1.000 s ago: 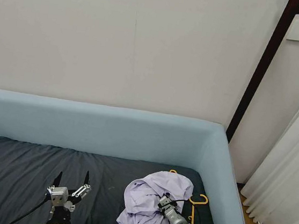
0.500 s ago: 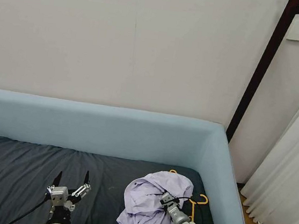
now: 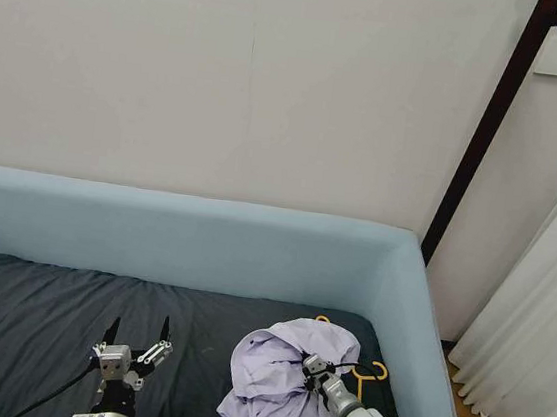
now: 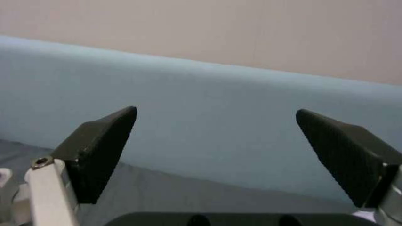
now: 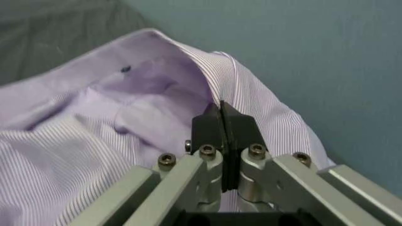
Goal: Pick up the clothes from the sofa and hang them on the clothes hanger.
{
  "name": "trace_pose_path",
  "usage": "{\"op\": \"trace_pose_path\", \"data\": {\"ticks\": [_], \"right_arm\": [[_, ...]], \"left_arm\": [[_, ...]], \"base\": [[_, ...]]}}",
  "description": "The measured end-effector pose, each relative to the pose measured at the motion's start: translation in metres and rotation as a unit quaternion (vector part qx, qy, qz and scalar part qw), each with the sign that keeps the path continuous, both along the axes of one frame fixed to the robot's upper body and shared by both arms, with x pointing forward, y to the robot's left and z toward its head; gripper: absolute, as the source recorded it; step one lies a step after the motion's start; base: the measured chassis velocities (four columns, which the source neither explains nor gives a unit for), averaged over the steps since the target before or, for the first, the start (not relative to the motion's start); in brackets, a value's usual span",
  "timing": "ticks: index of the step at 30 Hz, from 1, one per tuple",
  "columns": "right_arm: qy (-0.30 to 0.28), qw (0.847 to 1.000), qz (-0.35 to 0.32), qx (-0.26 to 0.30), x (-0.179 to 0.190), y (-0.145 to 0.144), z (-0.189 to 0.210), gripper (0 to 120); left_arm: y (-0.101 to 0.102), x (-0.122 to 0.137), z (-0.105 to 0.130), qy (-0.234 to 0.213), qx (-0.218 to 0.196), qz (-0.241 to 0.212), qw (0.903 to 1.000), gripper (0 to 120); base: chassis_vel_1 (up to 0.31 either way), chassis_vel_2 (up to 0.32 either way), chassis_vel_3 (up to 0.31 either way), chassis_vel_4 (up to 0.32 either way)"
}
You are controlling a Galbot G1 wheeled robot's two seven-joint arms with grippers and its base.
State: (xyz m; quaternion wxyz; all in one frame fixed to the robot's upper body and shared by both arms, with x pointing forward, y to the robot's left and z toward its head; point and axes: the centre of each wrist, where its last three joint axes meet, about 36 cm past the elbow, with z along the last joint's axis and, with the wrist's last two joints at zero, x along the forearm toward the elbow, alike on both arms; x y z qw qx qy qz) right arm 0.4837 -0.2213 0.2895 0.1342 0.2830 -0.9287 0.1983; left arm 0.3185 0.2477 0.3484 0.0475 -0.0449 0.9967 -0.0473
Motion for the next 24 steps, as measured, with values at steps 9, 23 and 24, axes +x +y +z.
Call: {"op": "trace_pose_path", "data": {"ticks": [9, 23, 24], "right_arm": [[-0.027, 0.999, 0.005, 0.047, 0.015, -0.023, 0.027, 0], [-0.040, 0.997, -0.010, 0.065, 0.018, -0.034, 0.033, 0], [-0.040, 0.997, -0.010, 0.065, 0.017, -0.034, 0.033, 0]], "left_arm": [[0.034, 0.040, -0.056, 0.083, -0.037, -0.163, 0.9824, 100], [0.045, 0.055, -0.139, 0.143, -0.034, -0.332, 0.9317, 100], [0.041, 0.052, -0.146, 0.148, -0.040, -0.331, 0.9313, 100]], "base": [[0.000, 0.000, 0.000, 0.000], [0.000, 0.000, 0.000, 0.000], [0.000, 0.000, 0.000, 0.000]]}}
